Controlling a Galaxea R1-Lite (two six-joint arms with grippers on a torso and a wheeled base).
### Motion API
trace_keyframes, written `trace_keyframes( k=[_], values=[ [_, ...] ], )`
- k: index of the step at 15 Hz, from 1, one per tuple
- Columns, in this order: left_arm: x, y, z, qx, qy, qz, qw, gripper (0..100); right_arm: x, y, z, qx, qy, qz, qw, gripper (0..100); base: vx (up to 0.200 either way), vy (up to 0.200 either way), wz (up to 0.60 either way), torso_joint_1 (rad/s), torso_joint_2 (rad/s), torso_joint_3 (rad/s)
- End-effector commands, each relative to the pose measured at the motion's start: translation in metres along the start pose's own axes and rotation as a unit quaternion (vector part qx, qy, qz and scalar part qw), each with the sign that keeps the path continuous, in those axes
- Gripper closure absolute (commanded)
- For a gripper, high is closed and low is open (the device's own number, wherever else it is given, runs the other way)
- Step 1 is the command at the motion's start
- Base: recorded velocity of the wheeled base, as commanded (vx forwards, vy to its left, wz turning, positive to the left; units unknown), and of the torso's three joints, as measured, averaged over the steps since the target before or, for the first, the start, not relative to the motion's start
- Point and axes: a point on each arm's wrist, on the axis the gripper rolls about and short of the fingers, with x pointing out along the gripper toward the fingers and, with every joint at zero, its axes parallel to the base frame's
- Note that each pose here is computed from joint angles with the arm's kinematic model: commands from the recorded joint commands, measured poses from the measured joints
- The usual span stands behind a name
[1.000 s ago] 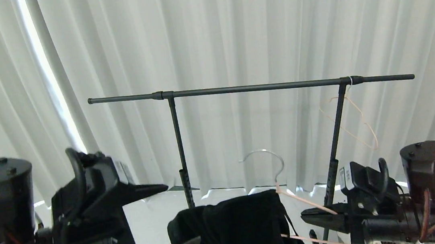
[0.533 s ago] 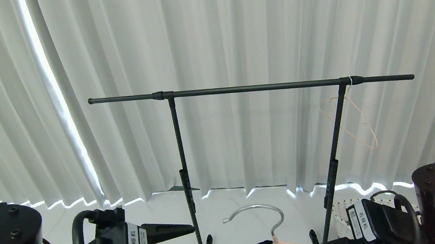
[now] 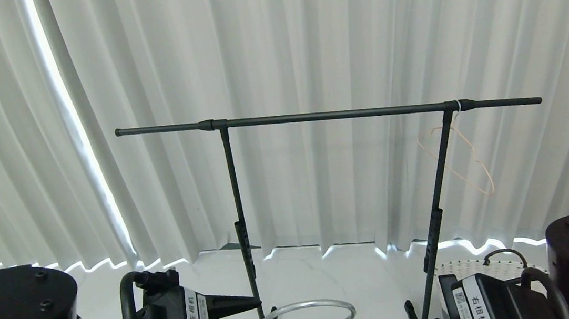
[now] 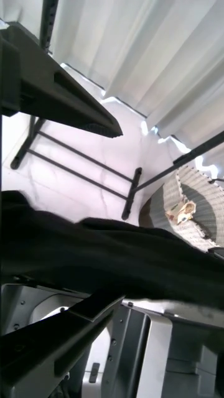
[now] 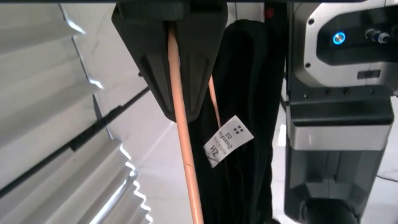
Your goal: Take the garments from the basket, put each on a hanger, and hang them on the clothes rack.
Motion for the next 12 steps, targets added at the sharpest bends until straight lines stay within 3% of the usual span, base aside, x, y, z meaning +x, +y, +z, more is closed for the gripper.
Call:
trace_keyframes(
  k=[1, 3, 4, 12],
  values=[
    [0.0015, -0.0001, -0.0008, -0.001, 0.003, -0.002, 1.0, 0, 0.0037, 0.0017, 0.0056, -0.007, -0.008, 0.005, 0.9999, 100, 0.0, 0.0, 0.0, 0.0, 0.0, 0.0],
    [0.0008, -0.0002, -0.001, -0.001, 0.002, -0.002, 1.0, 0, 0.0047, 0.0014, 0.0075, -0.008, -0.011, 0.005, 0.9999, 100, 0.0, 0.0, 0.0, 0.0, 0.0, 0.0],
    [0.0008, -0.0003, -0.0015, -0.001, 0.003, -0.002, 1.0, 100, 0.0044, 0.0014, 0.0078, -0.009, -0.011, 0.004, 0.9999, 100, 0.0, 0.0, 0.0, 0.0, 0.0, 0.0],
    [0.0038, 0.0008, -0.0043, -0.005, 0.012, -0.002, 0.9999, 100, 0.0043, 0.0009, 0.0071, -0.01, -0.005, -0.012, 0.9999, 100, 0.0, 0.0, 0.0, 0.0, 0.0, 0.0]
  ],
)
